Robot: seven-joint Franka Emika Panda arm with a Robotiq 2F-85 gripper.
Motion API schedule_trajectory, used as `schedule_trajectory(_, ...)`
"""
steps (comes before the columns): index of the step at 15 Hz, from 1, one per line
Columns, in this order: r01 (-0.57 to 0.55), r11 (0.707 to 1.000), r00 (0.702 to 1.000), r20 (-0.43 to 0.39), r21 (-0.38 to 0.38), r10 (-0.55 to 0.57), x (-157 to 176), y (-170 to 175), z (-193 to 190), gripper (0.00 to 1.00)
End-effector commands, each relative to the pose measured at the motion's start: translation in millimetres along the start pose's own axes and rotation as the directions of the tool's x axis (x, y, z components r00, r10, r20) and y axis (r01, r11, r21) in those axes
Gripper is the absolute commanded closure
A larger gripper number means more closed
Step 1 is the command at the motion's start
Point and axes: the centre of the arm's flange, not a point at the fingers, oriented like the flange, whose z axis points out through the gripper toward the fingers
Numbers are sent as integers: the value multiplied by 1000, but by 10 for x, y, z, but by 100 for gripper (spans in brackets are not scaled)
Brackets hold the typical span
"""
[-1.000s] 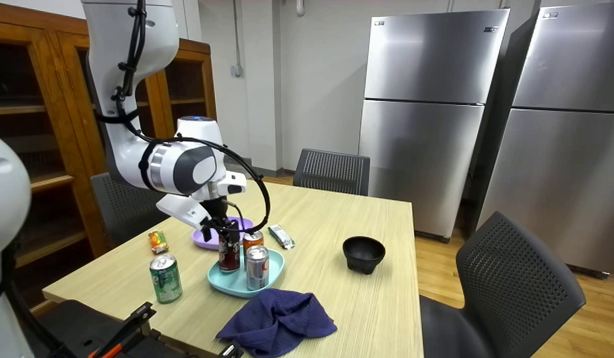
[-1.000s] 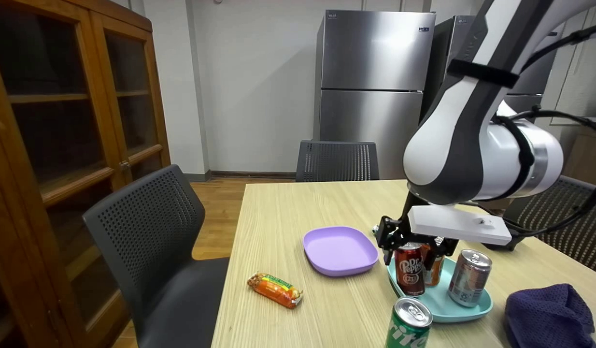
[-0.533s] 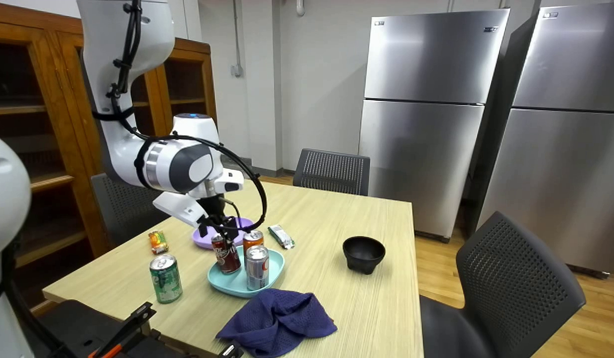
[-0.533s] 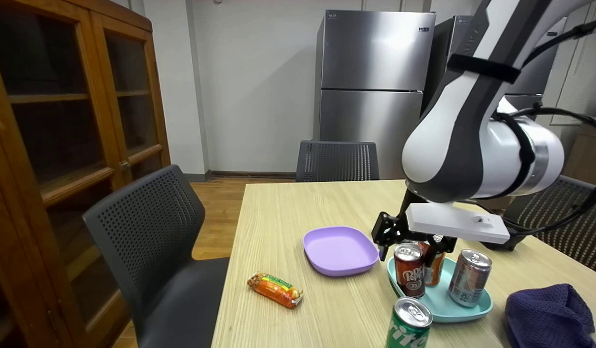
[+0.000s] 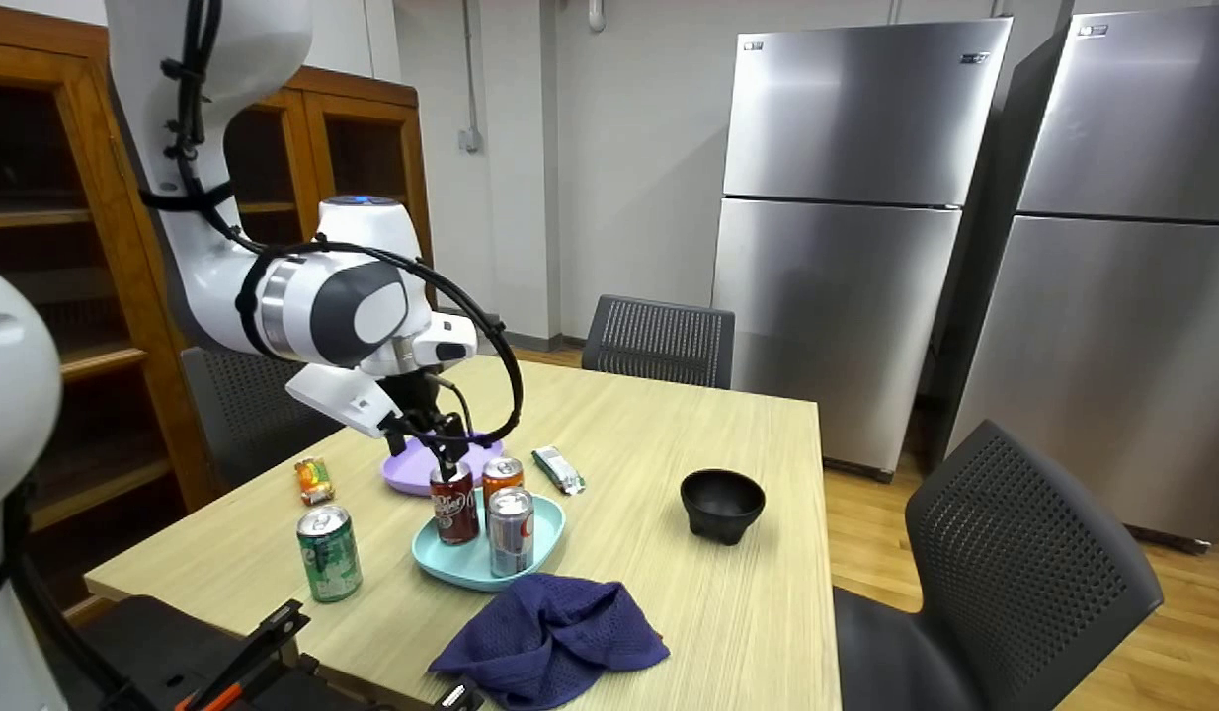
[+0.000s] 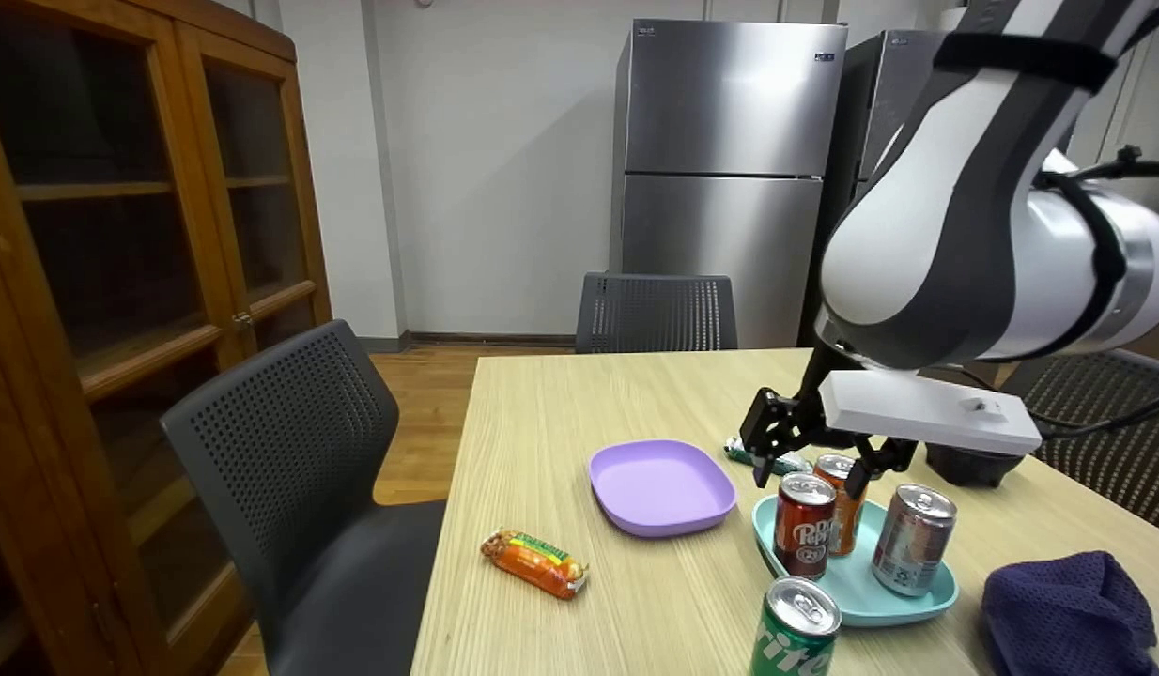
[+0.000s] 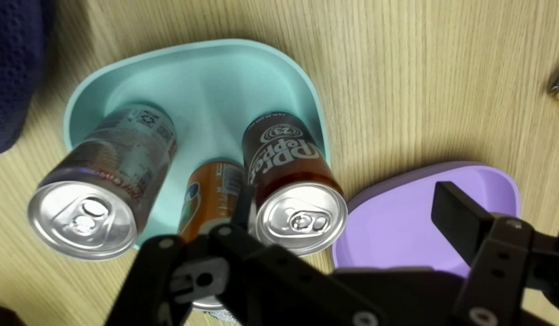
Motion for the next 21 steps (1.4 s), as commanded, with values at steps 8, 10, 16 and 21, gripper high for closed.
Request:
schedule_trajectory(8, 110, 994, 994, -18, 3, -110, -313, -2, -484, 0)
schedule_trajectory(10, 155, 988, 988, -9, 13, -154, -323, -68, -470, 0)
schedule_trajectory(16, 309, 950, 951, 11, 41, -310, -389, -435, -449, 0)
schedule_trajectory(21, 357, 933, 934, 10, 51, -358, -460, -663, -292, 0)
